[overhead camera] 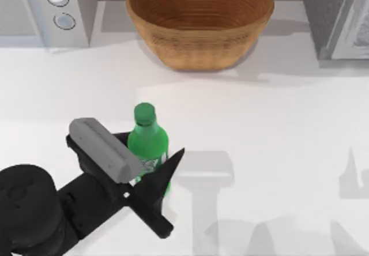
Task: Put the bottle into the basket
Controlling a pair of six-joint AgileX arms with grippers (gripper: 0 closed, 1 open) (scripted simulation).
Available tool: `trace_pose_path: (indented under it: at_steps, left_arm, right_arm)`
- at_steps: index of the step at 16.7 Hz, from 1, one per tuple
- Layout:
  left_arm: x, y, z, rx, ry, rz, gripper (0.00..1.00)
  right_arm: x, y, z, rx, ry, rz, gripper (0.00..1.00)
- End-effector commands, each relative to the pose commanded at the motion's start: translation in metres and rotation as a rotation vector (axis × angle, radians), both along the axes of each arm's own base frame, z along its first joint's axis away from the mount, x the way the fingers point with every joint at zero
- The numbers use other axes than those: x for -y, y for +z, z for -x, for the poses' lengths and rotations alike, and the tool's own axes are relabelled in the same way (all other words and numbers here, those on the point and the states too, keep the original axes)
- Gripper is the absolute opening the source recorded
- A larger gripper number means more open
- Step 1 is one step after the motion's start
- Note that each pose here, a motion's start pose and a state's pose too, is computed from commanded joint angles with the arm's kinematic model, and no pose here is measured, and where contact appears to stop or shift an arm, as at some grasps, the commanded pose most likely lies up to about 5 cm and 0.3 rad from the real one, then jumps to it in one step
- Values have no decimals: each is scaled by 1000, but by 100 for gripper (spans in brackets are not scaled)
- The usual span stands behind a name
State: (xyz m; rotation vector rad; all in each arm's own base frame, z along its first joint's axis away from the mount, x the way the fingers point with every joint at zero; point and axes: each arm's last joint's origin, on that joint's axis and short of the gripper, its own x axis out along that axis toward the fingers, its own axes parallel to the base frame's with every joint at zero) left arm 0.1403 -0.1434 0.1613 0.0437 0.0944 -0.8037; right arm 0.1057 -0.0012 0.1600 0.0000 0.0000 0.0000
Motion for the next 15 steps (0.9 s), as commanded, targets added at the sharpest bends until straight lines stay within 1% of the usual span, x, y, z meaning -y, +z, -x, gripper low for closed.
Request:
trace_pose_path:
  at_steps: [3, 6, 12, 15]
  left_arm:
    - [15, 10, -15, -11, 42, -11, 0]
    - [44, 30, -47, -22, 129, -23, 0]
    - [118, 86, -140, -12, 385, -12, 0]
    - [145, 111, -185, -2, 527, -1, 0]
  right_arm:
    - [0, 0, 0, 0, 0, 0, 100]
    - [0, 0, 0, 0, 0, 0, 100]
    - [0, 0, 0, 0, 0, 0, 100]
    - [0, 0, 0, 0, 0, 0, 100]
